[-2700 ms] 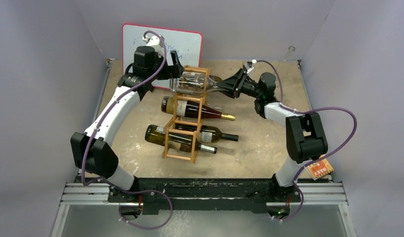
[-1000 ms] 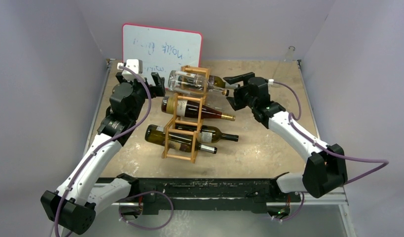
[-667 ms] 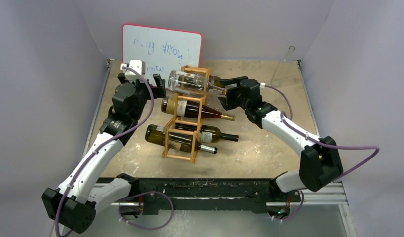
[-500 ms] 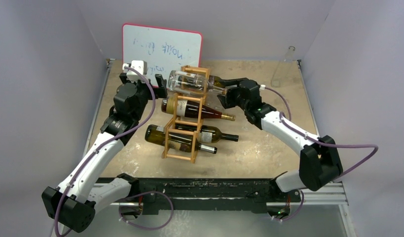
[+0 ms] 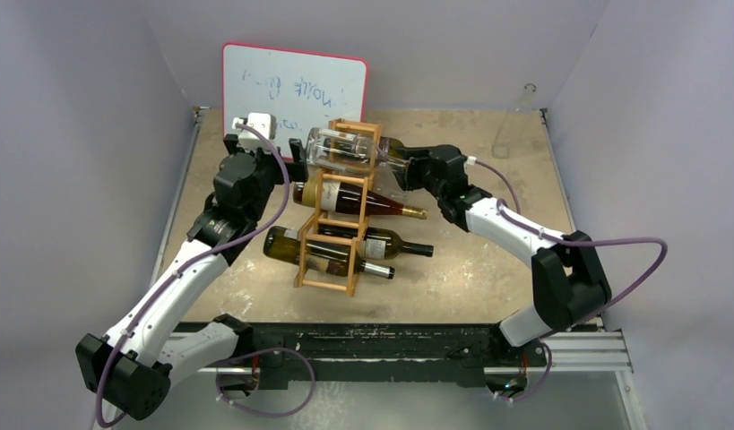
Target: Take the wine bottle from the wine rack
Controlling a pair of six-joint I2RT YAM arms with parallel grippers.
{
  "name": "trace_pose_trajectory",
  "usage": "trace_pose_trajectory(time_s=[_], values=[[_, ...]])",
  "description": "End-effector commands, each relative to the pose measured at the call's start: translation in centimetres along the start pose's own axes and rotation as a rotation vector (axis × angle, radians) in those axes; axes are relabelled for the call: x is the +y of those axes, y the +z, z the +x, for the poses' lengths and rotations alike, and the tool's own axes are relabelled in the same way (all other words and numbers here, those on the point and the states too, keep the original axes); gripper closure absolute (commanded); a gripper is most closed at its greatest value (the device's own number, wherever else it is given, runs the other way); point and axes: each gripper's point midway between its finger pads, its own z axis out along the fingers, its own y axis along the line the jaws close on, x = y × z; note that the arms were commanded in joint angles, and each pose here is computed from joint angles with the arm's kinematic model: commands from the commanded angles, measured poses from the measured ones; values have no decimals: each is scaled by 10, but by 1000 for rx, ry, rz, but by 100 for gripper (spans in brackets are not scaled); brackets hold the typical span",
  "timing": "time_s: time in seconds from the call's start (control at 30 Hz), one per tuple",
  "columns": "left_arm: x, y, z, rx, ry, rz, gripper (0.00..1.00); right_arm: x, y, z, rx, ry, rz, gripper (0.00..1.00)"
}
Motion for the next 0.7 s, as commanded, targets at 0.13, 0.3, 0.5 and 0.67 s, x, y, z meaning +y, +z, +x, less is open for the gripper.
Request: trace_pose_trajectory(time_s=[0.13,0.3,0.5,0.67], values=[[-2,-5,-14,-55,15,-7,0,25,-2,3,-39,40,-70,45],[-3,-5,-15,-54,13,-1,0,30,-1,3,-55,43,-77,45],[-5,-5,-13,-51,19,3,0,32,-6,-2,-72,62,-96,59],[-5,-6,-13,-53,19,5,0,50,-16,1,-67,63,-137,70]])
